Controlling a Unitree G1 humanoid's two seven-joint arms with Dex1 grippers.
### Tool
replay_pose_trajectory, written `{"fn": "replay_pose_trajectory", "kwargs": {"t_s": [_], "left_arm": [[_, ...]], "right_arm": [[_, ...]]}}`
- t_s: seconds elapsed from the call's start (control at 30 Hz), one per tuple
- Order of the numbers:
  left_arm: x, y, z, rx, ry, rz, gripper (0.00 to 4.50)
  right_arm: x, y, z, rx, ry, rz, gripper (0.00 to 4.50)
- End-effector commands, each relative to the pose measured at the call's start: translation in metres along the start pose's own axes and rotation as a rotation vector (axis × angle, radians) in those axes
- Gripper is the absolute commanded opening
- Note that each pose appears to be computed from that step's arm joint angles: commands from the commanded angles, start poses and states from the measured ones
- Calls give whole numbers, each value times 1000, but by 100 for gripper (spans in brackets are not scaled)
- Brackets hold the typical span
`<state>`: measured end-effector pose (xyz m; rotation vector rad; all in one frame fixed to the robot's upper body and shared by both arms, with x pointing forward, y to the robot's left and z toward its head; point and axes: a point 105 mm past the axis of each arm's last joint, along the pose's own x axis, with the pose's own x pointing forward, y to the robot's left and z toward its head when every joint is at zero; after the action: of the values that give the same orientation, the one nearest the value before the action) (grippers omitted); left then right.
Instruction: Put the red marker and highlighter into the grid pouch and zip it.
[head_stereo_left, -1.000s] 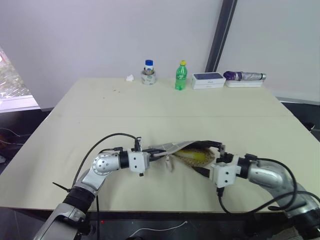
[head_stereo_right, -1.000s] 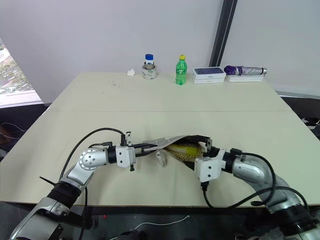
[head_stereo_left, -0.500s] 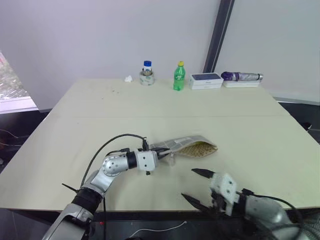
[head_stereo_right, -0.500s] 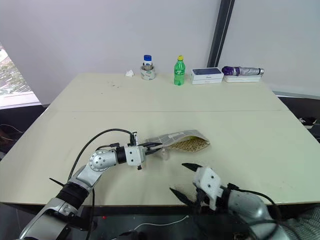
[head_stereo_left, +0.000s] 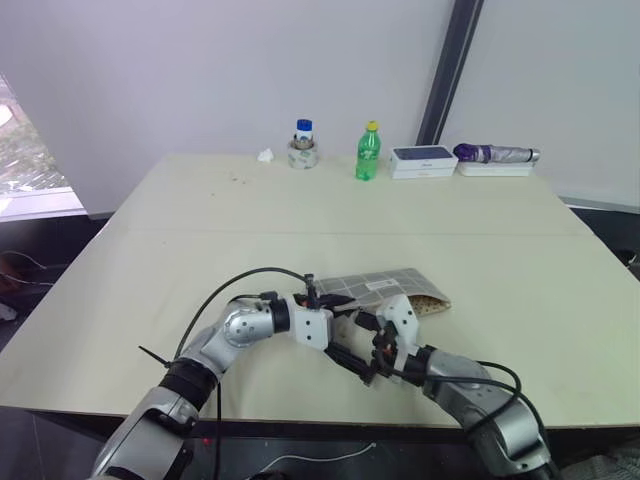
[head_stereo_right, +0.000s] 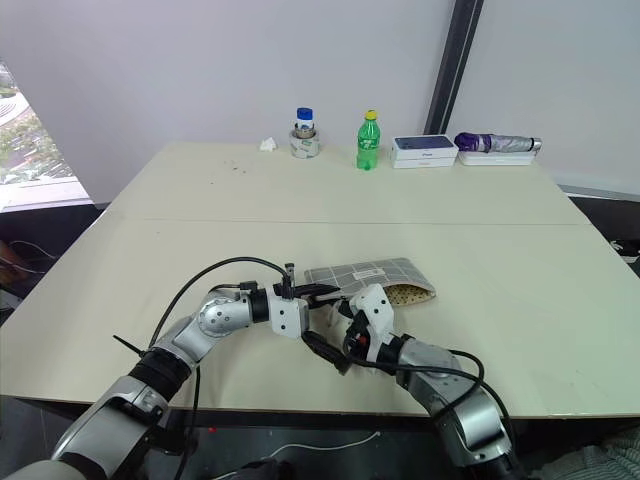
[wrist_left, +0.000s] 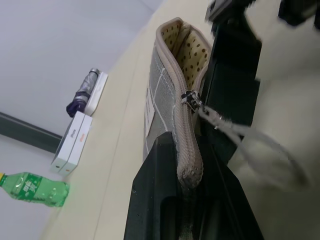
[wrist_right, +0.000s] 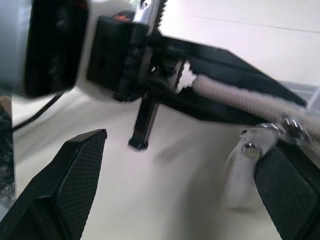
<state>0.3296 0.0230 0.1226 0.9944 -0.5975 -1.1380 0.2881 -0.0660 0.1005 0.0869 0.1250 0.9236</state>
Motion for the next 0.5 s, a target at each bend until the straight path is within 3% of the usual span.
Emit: {"fn": "replay_pose_trajectory", "kwargs": {"t_s": [0.03, 0.2, 0.23, 0.5], "left_arm": [[4, 9, 10, 15, -35, 50, 0], [4, 5, 11, 6, -33, 65, 0], [3, 6, 11, 2, -29, 71, 0], [-7, 13, 2, -12, 8, 104, 0]], "right_arm": [[5, -9, 17, 48, -80, -35, 315], [-1, -13, 12, 30, -66, -66, 38], [-4, -11, 9, 19, -50, -62, 5], [-60, -55, -1, -99, 67, -199, 5]]}}
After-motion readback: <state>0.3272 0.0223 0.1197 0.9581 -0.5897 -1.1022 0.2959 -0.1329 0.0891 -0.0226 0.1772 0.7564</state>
